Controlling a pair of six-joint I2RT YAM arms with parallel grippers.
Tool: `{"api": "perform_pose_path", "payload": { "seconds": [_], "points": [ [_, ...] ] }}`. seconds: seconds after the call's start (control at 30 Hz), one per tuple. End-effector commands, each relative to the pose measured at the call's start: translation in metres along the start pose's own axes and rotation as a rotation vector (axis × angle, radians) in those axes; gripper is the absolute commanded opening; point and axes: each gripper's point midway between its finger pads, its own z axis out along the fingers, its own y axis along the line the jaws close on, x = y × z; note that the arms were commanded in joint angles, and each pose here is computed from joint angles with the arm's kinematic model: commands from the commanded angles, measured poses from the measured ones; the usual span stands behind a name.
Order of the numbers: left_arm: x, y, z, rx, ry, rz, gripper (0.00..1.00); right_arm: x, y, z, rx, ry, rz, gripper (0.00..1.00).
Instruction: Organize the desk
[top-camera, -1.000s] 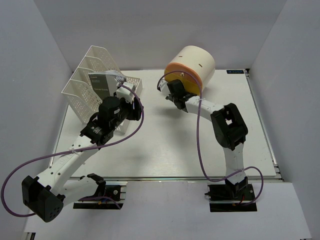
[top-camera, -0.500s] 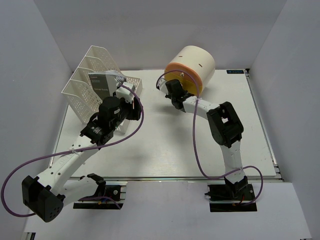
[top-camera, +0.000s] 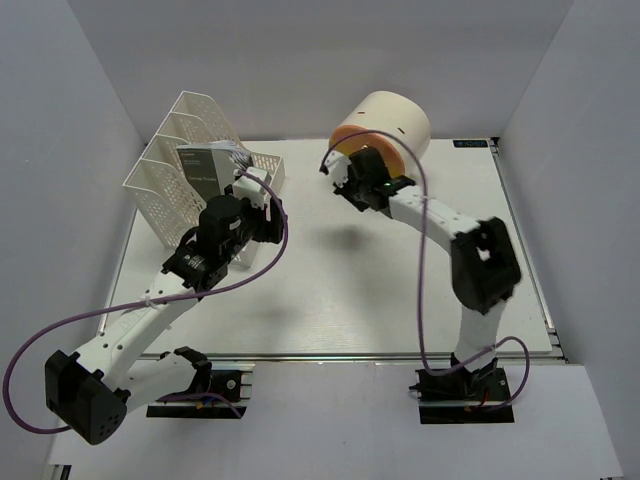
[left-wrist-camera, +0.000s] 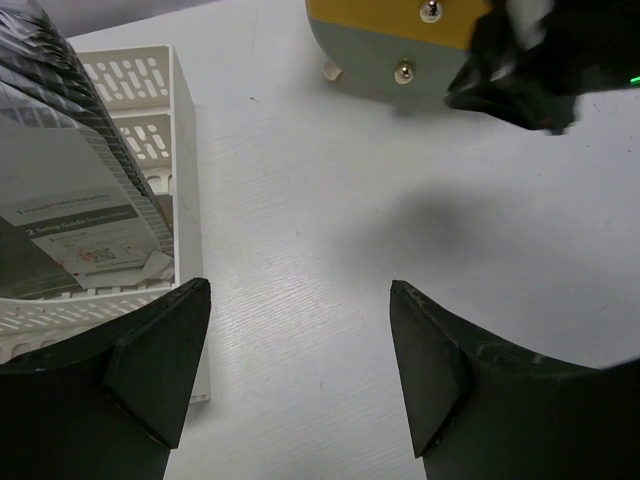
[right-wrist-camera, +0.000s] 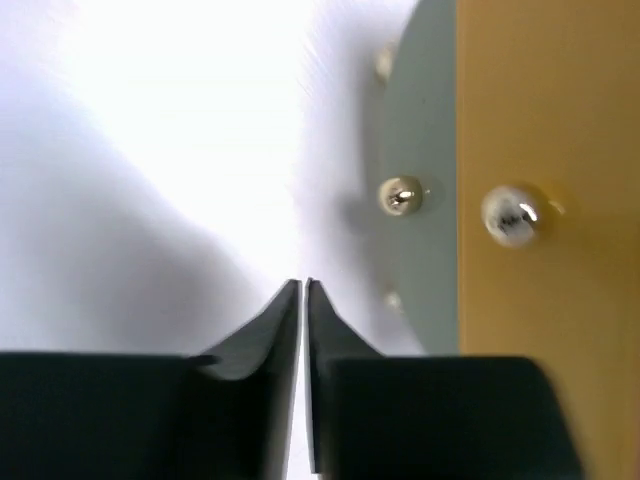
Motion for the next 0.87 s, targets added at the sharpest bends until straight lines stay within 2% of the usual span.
{"api": "perform_pose_path", "payload": {
  "seconds": [0.0, 0.03, 0.1, 0.13, 0.17, 0.3, 0.43, 0.5, 0.67, 0.83],
  "points": [
    [-0.007, -0.009, -0.004, 0.063, -0.043, -0.005, 0.82, -0.036, 0.032, -0.078, -0.251, -0.207, 0.215, 0.19],
    [-0.007, -0.011, -0.004, 0.075, -0.043, -0.003, 0.84, -0.041, 0.019, -0.100, -0.216, -0.245, 0.310, 0.40],
    [-0.004, -0.019, -0.003, 0.120, -0.039, 0.009, 0.87, -0.038, 0.008, -0.118, -0.187, -0.284, 0.358, 0.65],
    [-0.003, -0.020, -0.003, 0.130, -0.038, 0.014, 0.88, -0.036, 0.007, -0.134, -0.163, -0.305, 0.397, 0.86],
    [-0.004, -0.026, -0.004, 0.165, -0.045, 0.020, 0.89, -0.034, 0.003, -0.141, -0.133, -0.313, 0.417, 0.89],
    [0.002, -0.041, -0.006, 0.243, -0.051, 0.037, 0.92, -0.026, -0.002, -0.183, -0.056, -0.354, 0.454, 0.89],
    [0.005, -0.058, -0.006, 0.322, -0.046, 0.048, 0.96, 0.001, 0.010, -0.199, -0.016, -0.375, 0.466, 0.89],
    [0.004, -0.063, -0.007, 0.348, -0.037, 0.048, 0.98, -0.001, 0.009, -0.218, 0.006, -0.450, 0.461, 0.89],
    [0.018, -0.065, -0.015, 0.374, -0.021, 0.054, 0.98, 0.011, 0.025, -0.228, -0.019, -0.488, 0.466, 0.89],
    [0.037, -0.055, -0.012, 0.334, -0.015, 0.076, 0.98, 0.022, 0.029, -0.227, -0.026, -0.517, 0.472, 0.89]
  ]
}}
